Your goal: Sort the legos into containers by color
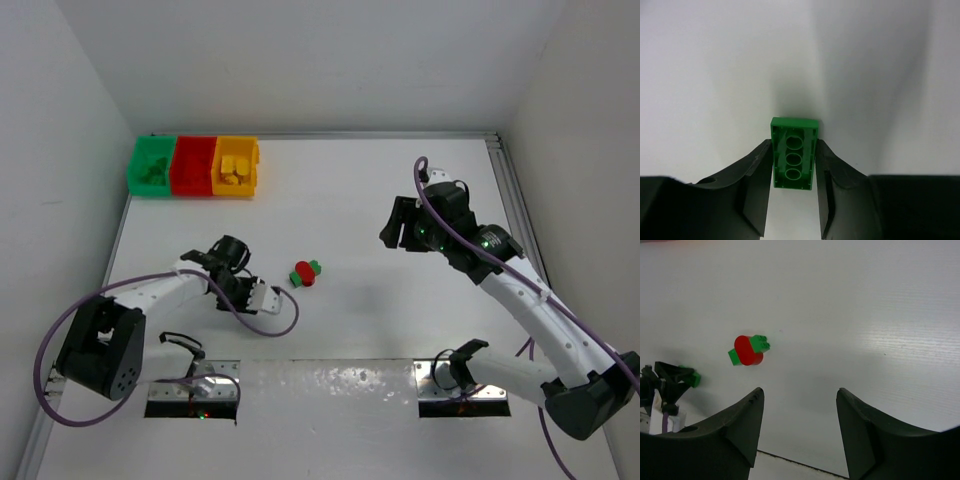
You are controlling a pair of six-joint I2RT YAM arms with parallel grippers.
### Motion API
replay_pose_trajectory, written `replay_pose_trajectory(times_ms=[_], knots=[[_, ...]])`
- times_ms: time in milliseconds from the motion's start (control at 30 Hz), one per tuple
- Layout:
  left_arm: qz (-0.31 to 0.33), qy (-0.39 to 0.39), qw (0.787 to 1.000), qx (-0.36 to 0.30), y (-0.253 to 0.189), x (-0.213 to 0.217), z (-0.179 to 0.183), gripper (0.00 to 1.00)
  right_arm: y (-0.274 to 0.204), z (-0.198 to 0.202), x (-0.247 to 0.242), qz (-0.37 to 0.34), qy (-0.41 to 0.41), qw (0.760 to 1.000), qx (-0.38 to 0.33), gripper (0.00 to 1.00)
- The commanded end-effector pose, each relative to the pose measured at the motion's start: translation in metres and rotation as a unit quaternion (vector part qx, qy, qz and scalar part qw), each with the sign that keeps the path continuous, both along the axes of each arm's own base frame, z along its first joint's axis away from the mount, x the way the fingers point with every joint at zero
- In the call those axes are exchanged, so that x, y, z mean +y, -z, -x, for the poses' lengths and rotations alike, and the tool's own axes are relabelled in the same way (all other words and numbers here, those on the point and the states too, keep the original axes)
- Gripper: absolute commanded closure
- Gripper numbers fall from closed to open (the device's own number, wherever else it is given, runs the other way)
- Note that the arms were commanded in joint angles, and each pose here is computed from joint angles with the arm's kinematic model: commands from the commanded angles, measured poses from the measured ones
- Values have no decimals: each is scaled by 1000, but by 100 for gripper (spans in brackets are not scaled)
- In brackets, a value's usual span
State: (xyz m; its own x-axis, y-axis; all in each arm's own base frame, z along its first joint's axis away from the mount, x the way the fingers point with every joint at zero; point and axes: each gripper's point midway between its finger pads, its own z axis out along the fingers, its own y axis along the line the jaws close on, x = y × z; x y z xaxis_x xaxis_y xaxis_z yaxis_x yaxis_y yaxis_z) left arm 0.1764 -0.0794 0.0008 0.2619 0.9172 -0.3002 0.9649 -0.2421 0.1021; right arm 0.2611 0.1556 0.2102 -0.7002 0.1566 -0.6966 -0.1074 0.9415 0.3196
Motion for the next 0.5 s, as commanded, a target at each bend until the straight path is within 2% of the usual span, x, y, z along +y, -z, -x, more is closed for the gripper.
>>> replay_pose_trajectory(times_ms=[0,33,67,100,133,167,200,233,267,300,333,367,400,433,467], knots=[[41,-123,990,-48,-30,-16,-46,100,-14,-6,1,-4,1,1000,-23,40],[64,-206,975,-54,-48,-20,-63,100,-14,-6,1,-2,2,1000,-24,40],[86,-254,961,-75,-62,-23,-82,100,-13,-6,1,-2,3,1000,-24,40],[101,-321,936,-105,-88,-15,-112,100,-15,-6,1,-5,3,1000,-29,40],[128,-404,901,-96,-102,-10,-124,100,-12,-5,0,-5,4,1000,-27,40],[137,-450,878,-93,-111,-3,-139,100,-12,-5,0,-6,6,1000,-29,40],[169,-514,832,-121,-148,22,-173,100,-15,-6,1,-12,6,999,-37,40],[171,-582,789,-95,-147,37,-183,100,-11,-6,0,-12,8,999,-35,40],[197,-626,743,-129,-188,72,-214,100,-11,-6,1,-14,6,999,-36,40],[199,-657,716,-132,-198,92,-225,100,-10,-7,2,-14,5,999,-35,40],[166,-693,693,-108,-180,113,-233,100,-9,-7,2,-13,4,999,-34,40],[160,-705,680,-120,-189,129,-244,100,-8,-8,3,-12,1,999,-33,40],[167,-718,657,-157,-217,157,-263,100,-9,-8,4,-13,-1,999,-34,40],[134,-733,648,-158,-202,175,-272,100,-7,-9,5,-11,-2,999,-32,40],[146,-733,639,-185,-222,186,-288,100,-8,-9,4,-10,-2,999,-34,40]])
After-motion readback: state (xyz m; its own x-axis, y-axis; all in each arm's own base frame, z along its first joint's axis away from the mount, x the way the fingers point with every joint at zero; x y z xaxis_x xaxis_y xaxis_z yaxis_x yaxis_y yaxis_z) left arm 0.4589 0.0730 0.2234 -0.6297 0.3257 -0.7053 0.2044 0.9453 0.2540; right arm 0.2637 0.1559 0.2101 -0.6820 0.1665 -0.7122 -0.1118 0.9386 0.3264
